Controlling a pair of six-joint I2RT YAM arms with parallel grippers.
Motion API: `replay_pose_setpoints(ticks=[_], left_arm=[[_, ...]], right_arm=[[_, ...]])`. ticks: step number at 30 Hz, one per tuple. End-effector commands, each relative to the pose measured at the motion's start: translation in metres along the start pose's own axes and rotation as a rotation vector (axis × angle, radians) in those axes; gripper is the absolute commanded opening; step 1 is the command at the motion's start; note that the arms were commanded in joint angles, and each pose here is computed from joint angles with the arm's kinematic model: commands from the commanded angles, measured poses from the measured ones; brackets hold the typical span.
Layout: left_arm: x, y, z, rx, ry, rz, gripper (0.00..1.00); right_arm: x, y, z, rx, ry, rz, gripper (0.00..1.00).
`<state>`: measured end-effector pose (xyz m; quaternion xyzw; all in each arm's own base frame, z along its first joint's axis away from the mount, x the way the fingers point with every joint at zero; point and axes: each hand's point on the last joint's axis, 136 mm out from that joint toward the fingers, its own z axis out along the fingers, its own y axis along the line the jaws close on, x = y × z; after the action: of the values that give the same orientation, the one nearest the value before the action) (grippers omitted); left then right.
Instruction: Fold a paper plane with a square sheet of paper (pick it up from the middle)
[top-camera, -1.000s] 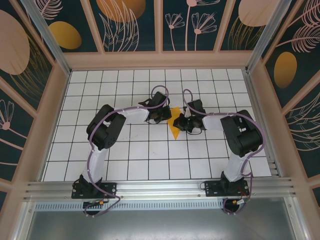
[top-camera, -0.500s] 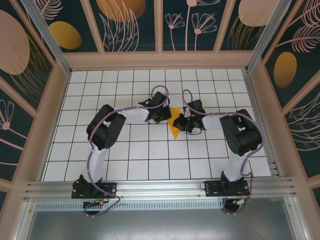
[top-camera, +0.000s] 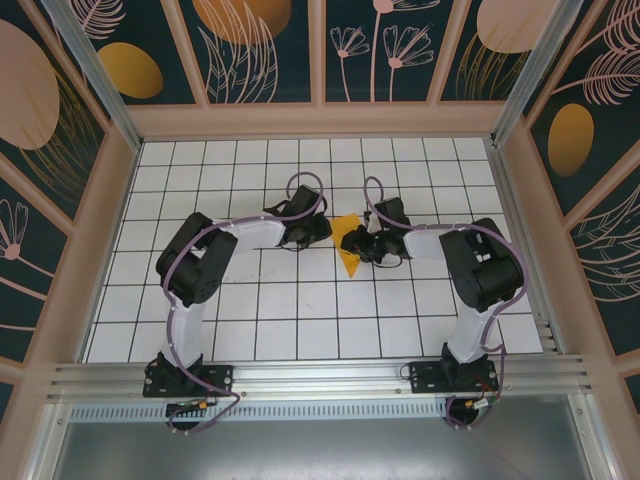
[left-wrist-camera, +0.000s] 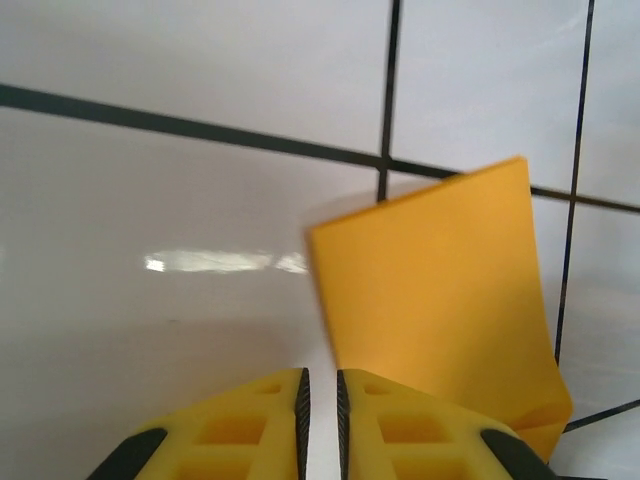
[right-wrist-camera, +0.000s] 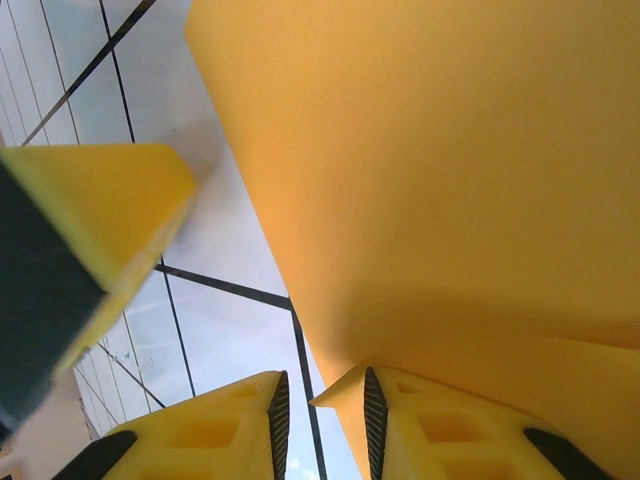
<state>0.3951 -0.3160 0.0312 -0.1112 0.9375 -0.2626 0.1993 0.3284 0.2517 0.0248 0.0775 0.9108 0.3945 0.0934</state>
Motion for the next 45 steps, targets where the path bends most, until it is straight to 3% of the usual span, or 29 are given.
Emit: replay_pose_setpoints(ticks=[1, 10, 17, 25, 34, 45], left_arm=[[-0.020, -0.007, -0.021, 0.032, -0.077, -0.031, 0.18], [-0.009, -0.010, -0.029, 0.091, -0.044, -0.040, 0.16], [0.006, -0.016, -0.030, 0.162, 0.010, -0.034, 0.14], [0.028, -0.030, -0.031, 0.233, 0.073, -0.010, 0.09], [0.054, -0.050, -0.018, 0.281, 0.146, 0.028, 0.00], [0.059, -0.046, 0.002, 0.226, 0.173, 0.031, 0.00]], right_arm=[[0.002, -0.021, 0.005, 0.070, 0.001, 0.012, 0.28], [0.002, -0.026, 0.002, 0.079, -0.008, 0.026, 0.12], [0.003, -0.028, 0.002, 0.081, -0.006, 0.026, 0.14], [0.006, -0.033, 0.002, 0.098, 0.002, 0.033, 0.00], [0.009, -0.037, 0.003, 0.104, 0.009, 0.043, 0.00], [0.010, -0.037, 0.004, 0.103, 0.010, 0.042, 0.00]])
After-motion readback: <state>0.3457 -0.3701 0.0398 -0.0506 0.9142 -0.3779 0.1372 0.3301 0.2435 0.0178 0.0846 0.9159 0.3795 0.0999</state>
